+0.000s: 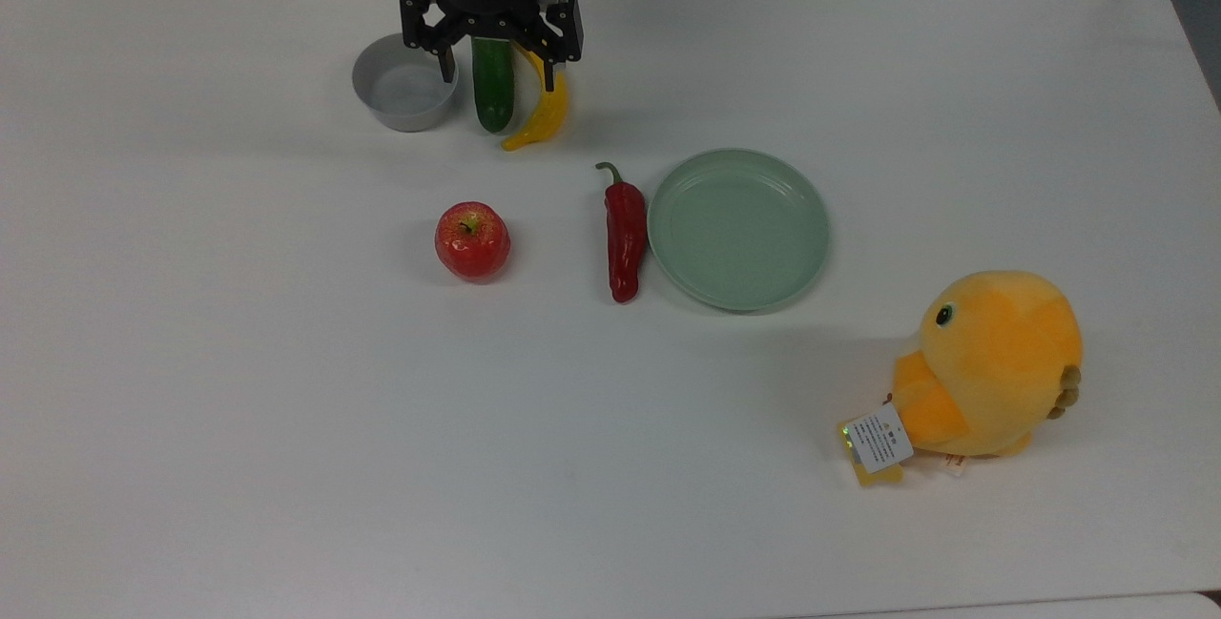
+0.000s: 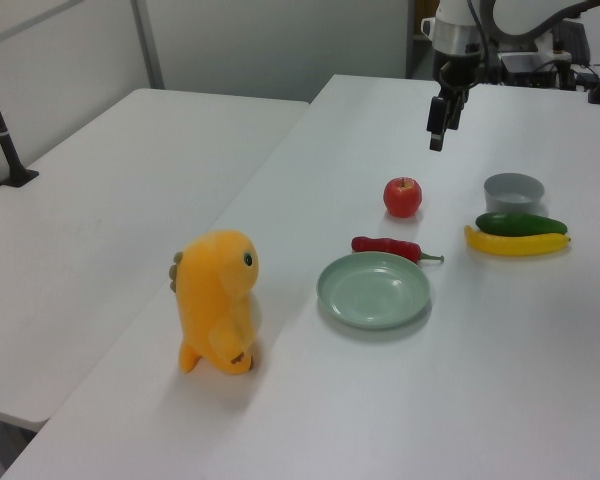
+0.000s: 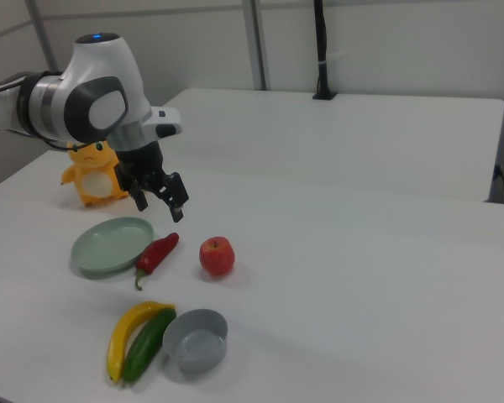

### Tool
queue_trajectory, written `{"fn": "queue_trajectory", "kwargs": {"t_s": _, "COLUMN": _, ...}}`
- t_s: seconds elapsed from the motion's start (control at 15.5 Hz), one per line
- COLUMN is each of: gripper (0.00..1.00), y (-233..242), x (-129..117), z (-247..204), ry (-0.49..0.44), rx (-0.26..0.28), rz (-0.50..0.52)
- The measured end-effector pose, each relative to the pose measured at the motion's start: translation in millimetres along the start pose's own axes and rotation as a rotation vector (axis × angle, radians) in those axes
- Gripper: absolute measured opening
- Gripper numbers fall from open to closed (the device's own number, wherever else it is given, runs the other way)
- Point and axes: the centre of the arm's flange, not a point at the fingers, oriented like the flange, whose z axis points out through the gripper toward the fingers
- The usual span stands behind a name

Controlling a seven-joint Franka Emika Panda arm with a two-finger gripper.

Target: Red apple placed in the center of the desktop

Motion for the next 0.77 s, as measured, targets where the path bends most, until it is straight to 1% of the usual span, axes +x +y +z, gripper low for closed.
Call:
{"fn": "queue_trajectory", "kwargs": {"t_s": 0.32, "gripper": 1.00, "y": 3, "x": -7, "z": -11, "ry": -0.002, "rx": -0.003, "rz": -0.005}}
{"fn": "queue_trajectory", "kwargs": {"t_s": 0.52, "gripper": 1.00, "y": 6, "x": -10, "z": -19, "ry": 0.001, "rx": -0.027, "rz": -0.013}}
{"fn": "queue_trajectory", "kwargs": {"t_s": 0.77, "gripper": 1.00, "y": 5, "x": -12, "z": -18, "ry": -0.013, "rx": -0.035, "rz": -0.019}}
